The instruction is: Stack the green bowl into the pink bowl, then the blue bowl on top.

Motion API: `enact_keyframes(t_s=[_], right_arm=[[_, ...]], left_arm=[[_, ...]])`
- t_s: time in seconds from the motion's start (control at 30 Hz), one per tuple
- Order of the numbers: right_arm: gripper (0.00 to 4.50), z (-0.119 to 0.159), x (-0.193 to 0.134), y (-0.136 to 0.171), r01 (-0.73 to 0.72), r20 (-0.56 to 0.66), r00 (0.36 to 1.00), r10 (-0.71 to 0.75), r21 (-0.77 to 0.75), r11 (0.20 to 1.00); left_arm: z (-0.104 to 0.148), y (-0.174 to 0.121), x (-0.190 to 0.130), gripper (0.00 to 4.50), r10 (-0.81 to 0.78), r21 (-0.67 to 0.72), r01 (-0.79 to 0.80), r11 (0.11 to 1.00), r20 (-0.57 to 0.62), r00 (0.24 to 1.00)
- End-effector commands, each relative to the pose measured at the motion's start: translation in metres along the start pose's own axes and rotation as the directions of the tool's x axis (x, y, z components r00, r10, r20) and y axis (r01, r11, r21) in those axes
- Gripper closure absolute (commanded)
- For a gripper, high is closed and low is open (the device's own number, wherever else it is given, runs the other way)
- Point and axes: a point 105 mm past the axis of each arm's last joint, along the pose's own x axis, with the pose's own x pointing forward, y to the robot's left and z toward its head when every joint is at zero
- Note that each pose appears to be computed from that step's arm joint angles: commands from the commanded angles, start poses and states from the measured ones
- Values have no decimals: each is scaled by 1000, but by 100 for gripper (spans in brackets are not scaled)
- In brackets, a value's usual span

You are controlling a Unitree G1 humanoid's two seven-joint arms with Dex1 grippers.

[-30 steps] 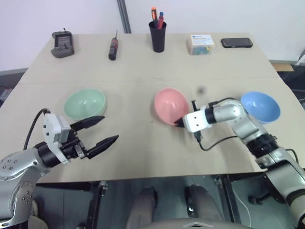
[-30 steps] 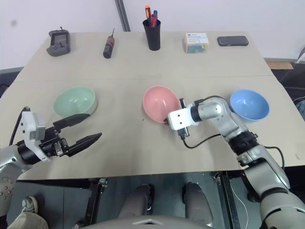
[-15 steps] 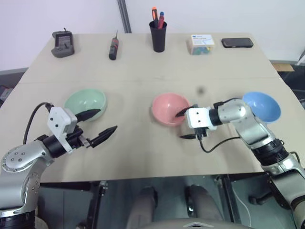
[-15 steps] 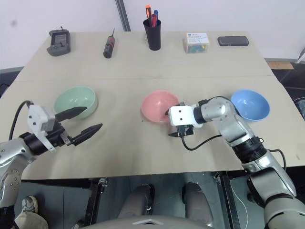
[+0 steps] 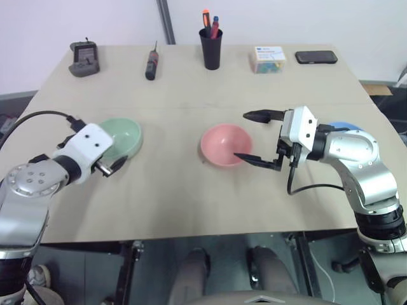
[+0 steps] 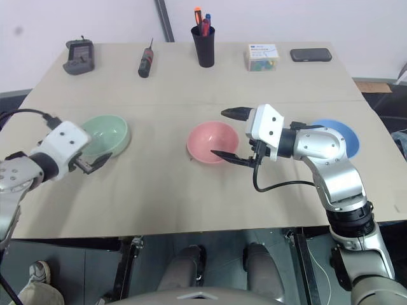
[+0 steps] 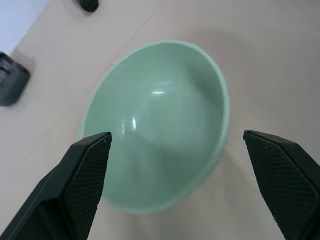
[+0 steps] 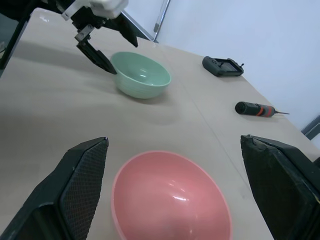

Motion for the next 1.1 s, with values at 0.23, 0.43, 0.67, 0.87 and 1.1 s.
enact_keyframes(t_s=[0.23, 0.43, 0.67, 0.87, 1.1], right_arm=[[0, 4, -8, -6, 48, 8, 999, -48, -40, 998], [0, 0, -16, -10, 85, -15, 996, -85, -41, 996], [0, -13, -50, -16, 193, -113, 974, -196, -42, 980], [0, -15, -87, -9, 325, -221, 918, -331, -63, 944], [0, -16, -107, 3, 414, -296, 859, -418, -79, 907]], left_arm=[[-2, -7, 5, 244, -92, 91, 102, 991, -106, 990], [3, -5, 11, 445, -111, 73, 118, 990, -99, 989], [90, -26, 1, 445, -313, 213, 263, 941, 250, 916], [152, -54, -3, 445, -519, 375, 381, 845, 404, 754], [171, -90, 14, 445, -697, 522, 478, 707, 398, 596]])
